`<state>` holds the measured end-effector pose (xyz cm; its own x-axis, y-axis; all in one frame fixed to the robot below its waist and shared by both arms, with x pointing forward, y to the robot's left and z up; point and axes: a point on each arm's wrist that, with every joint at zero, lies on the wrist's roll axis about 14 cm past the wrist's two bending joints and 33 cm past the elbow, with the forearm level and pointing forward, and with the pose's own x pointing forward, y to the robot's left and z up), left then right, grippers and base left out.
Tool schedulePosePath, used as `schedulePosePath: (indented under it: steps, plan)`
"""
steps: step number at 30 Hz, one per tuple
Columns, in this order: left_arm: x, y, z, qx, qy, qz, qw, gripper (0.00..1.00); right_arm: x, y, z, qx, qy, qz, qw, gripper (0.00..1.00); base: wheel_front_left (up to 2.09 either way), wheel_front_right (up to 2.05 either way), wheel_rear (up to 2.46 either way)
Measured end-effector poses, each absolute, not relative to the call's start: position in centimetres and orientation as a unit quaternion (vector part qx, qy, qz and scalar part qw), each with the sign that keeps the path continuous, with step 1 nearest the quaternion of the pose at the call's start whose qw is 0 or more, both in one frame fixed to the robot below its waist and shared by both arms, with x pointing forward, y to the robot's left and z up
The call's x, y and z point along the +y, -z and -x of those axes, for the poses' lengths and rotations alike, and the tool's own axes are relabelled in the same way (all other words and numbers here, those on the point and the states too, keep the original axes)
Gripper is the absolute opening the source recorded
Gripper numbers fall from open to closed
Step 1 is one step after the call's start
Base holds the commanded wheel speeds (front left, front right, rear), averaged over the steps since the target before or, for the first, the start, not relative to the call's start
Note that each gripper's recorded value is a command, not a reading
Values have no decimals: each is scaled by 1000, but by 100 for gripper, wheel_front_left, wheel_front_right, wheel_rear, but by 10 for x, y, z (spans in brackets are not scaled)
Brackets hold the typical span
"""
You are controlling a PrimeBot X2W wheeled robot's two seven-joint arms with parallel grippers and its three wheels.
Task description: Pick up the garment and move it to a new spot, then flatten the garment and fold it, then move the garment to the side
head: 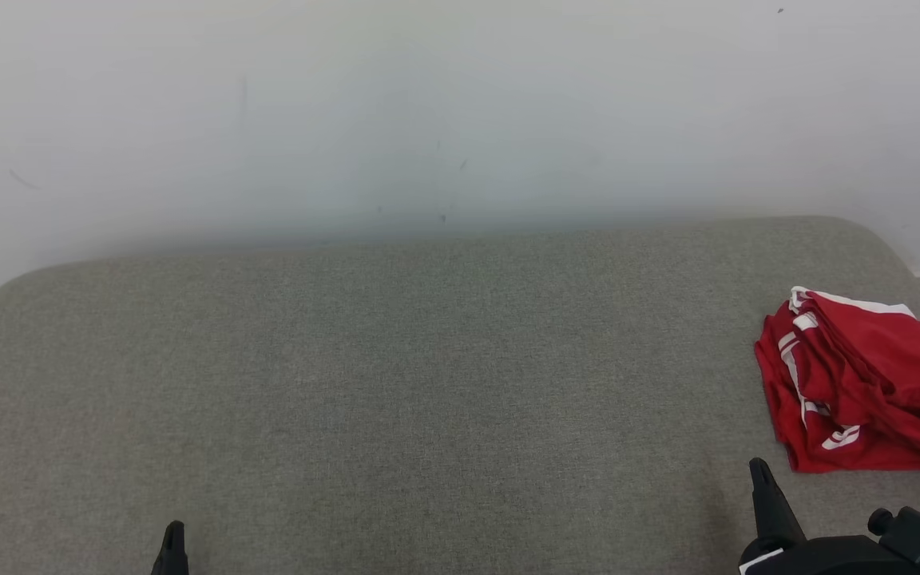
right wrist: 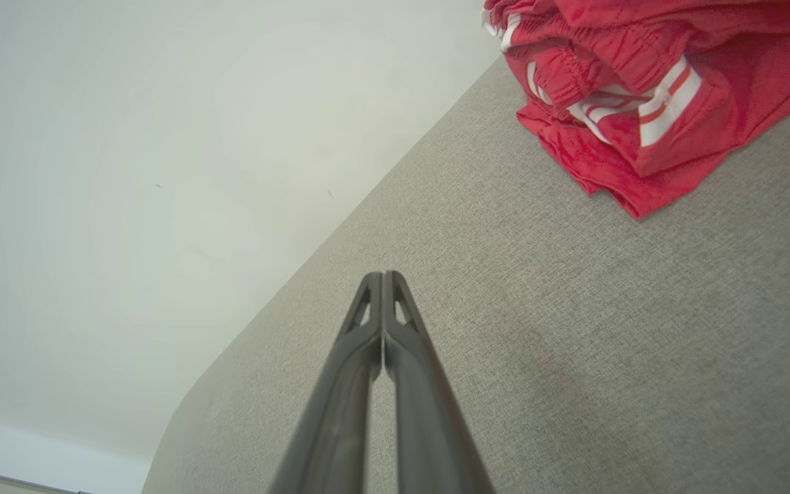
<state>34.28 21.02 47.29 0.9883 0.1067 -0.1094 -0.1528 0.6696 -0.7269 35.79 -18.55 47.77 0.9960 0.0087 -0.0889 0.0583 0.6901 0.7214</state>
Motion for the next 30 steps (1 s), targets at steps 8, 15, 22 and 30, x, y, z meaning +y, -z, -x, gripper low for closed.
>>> schedulePosePath:
  steps: [8, 15, 22, 30]
  plan:
    - [208, -476, -348, 28, -65, 443, 894, 0, -188, -480, -361, 39, 18, -440, 897, 0, 0, 0, 0]
    - [208, -478, -353, 27, -63, 475, 877, 0, -190, -484, -365, 34, 19, -471, 881, 0, 0, 0, 0]
    - [206, -481, -358, 24, -56, 511, 857, 0, -192, -486, -367, 32, 20, -504, 863, 0, 0, 0, 0]
    - [205, -485, -363, 22, -48, 544, 837, 0, -193, -489, -370, 27, 20, -541, 840, 0, 0, 0, 0]
